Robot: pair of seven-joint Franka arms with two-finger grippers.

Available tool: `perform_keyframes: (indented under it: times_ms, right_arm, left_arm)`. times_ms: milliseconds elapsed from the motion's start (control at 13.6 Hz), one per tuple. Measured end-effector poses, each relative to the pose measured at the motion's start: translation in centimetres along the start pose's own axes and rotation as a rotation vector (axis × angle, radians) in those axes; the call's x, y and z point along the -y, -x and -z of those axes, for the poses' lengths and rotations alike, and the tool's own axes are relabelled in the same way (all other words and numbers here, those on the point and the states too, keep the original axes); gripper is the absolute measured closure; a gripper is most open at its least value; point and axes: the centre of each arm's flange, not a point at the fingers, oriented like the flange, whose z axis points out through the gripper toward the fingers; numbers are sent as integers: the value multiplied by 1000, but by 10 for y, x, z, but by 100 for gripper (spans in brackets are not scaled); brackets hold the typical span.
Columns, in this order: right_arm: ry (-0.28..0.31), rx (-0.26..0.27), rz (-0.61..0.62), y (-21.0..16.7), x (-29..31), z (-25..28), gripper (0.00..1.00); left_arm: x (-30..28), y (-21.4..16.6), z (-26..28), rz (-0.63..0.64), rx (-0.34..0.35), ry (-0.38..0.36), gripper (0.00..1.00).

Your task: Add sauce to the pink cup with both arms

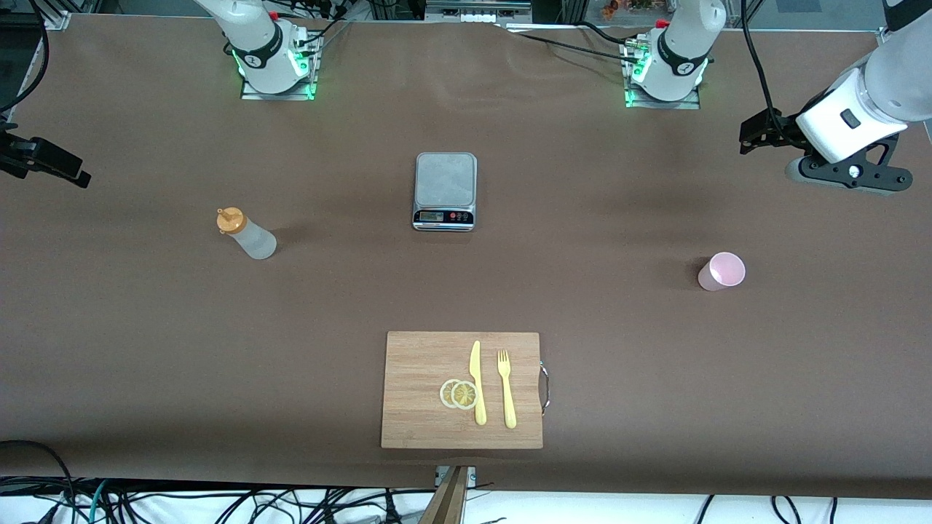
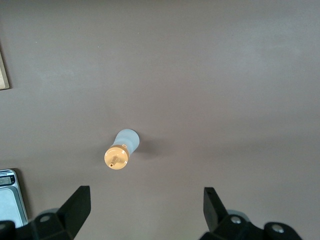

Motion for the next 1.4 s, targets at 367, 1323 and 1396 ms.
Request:
perform_keyframes:
  times_ms: [367, 1323, 1396]
  right_arm:
    - [0, 2, 0, 0, 0, -1, 0]
    - [0, 3, 0, 0, 0, -2, 0]
    - [0, 3, 0, 0, 0, -2, 0]
  left_arm:
    - [0, -1, -2, -1, 4, 0, 0]
    - [0, -2, -2, 0, 5, 1, 0]
    - [0, -3, -3, 0, 7, 1, 0]
